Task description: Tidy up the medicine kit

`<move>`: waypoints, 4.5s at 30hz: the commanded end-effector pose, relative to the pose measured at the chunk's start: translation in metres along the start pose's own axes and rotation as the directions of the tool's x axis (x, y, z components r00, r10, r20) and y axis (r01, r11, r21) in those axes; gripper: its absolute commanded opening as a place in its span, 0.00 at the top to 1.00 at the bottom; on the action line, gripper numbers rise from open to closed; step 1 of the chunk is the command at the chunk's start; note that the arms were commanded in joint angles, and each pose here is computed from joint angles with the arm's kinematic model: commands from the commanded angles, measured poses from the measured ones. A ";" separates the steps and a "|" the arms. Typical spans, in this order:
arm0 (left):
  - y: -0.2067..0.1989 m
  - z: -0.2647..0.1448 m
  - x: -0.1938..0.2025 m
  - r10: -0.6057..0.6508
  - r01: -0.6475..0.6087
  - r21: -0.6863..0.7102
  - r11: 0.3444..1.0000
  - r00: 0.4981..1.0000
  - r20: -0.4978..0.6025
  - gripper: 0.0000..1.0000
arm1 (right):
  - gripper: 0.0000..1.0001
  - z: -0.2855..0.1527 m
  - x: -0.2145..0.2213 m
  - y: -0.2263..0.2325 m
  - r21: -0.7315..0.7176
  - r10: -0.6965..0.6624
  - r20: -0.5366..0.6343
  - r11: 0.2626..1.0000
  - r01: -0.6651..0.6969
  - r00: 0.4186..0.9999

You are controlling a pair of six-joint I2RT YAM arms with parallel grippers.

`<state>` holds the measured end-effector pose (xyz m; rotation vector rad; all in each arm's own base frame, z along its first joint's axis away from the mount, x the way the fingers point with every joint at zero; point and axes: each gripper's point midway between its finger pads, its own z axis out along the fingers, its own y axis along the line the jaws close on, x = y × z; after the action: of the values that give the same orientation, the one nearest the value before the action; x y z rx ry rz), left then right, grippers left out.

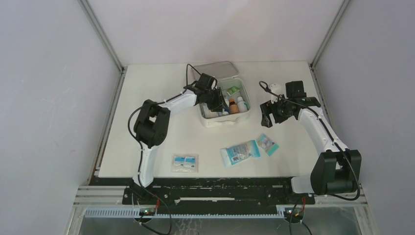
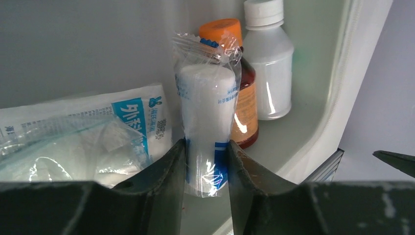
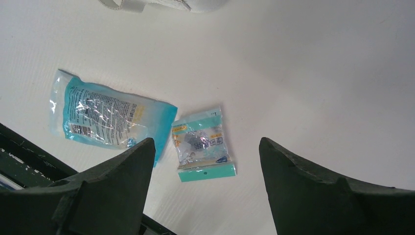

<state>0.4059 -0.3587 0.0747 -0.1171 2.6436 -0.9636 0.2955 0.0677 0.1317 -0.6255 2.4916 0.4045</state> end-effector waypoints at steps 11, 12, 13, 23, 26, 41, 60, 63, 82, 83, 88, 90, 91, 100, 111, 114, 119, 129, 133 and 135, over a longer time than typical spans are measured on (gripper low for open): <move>-0.008 -0.002 0.004 -0.021 0.021 0.018 1.000 1.000 -0.023 0.43 | 0.23 -0.006 -0.007 0.001 0.000 -0.011 0.045 1.000 0.011 0.999; -0.010 -0.004 0.003 -0.016 0.016 0.023 1.000 1.000 -0.020 0.42 | 0.23 -0.006 -0.007 0.001 -0.001 -0.013 0.044 1.000 0.013 0.999; -0.013 -0.006 0.002 -0.008 0.009 0.028 1.000 1.000 -0.019 0.40 | 0.23 -0.006 -0.007 0.001 0.000 -0.011 0.044 1.000 0.011 0.999; -0.052 -0.051 -0.018 0.143 -0.148 0.098 0.984 0.988 0.063 0.23 | 0.22 -0.007 -0.007 0.002 -0.005 -0.029 0.048 1.000 0.030 0.998; -0.061 -0.065 -0.019 0.209 -0.218 0.118 0.969 0.974 0.082 0.20 | 0.22 -0.009 -0.008 0.003 -0.002 -0.034 0.051 0.999 0.035 0.998; -0.028 -0.158 -0.008 0.796 -0.797 -0.094 0.596 0.572 0.199 0.19 | 0.22 -0.018 -0.007 0.022 0.002 -0.140 0.067 0.990 0.140 0.988; 0.127 -0.212 0.131 0.975 -0.989 -0.020 0.146 0.147 -0.164 0.03 | 0.22 -0.012 -0.027 0.043 0.045 -0.256 0.113 0.967 0.253 0.960; 0.142 -0.205 0.149 0.968 -0.985 0.043 0.167 0.155 -0.200 0.04 | 0.22 -0.009 -0.022 0.044 0.036 -0.258 0.107 0.966 0.255 0.960; 0.183 -0.164 0.178 0.911 -0.940 0.218 0.263 0.167 -0.378 0.20 | 0.22 -0.006 -0.010 0.041 0.048 -0.258 0.088 0.966 0.254 0.962; 0.185 -0.163 0.179 0.907 -0.938 0.220 0.269 0.170 -0.386 0.22 | 0.22 -0.006 -0.010 0.041 0.048 -0.257 0.087 0.966 0.254 0.963; 0.192 -0.159 0.183 0.893 -0.936 0.207 0.283 0.178 -0.413 0.35 | 0.22 -0.005 -0.007 0.040 0.051 -0.254 0.079 0.967 0.251 0.964; 0.194 -0.158 0.184 0.892 -0.942 0.195 0.273 0.173 -0.417 0.39 | 0.22 -0.005 -0.006 0.039 0.052 -0.252 0.076 0.967 0.249 0.965; 0.195 -0.157 0.185 0.893 -0.945 0.189 0.266 0.167 -0.419 0.41 | 0.22 -0.005 -0.006 0.039 0.053 -0.251 0.076 0.967 0.248 0.965; 0.199 -0.158 0.188 0.891 -0.954 0.158 0.255 0.169 -0.420 0.68 | 0.22 -0.003 -0.007 0.037 0.057 -0.252 0.072 0.967 0.248 0.965; 0.166 -0.171 0.179 0.926 -0.953 0.203 0.227 0.146 -0.348 1.00 | 0.22 -0.003 -0.007 0.034 0.075 -0.253 0.067 0.966 0.248 0.965; 0.148 -0.177 0.169 0.941 -0.958 0.201 0.206 0.138 -0.308 1.00 | 0.22 -0.004 -0.007 0.032 0.085 -0.251 0.067 0.966 0.245 0.966; 0.114 -0.190 0.146 0.962 -0.971 0.169 0.171 0.128 -0.242 1.00 | 0.22 -0.006 -0.007 0.030 0.086 -0.245 0.071 0.967 0.239 0.967; 0.020 -0.205 0.064 0.983 -0.983 0.018 0.181 0.180 -0.045 1.00 | 0.22 -0.020 -0.011 0.024 0.101 -0.209 0.121 0.975 0.197 0.971; -0.015 -0.198 0.024 0.974 -0.973 -0.032 0.227 0.226 0.024 1.00 | 0.22 -0.024 -0.011 0.022 0.102 -0.198 0.134 0.977 0.185 0.971; -0.023 -0.186 0.002 0.969 -0.967 -0.052 0.249 0.247 0.029 1.00 | 0.22 -0.025 -0.011 0.021 0.105 -0.196 0.138 0.978 0.182 0.971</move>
<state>0.3009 -0.2390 0.1968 1.4750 1.9701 -0.3699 0.2781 0.0773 0.1484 -0.7740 2.3327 0.2420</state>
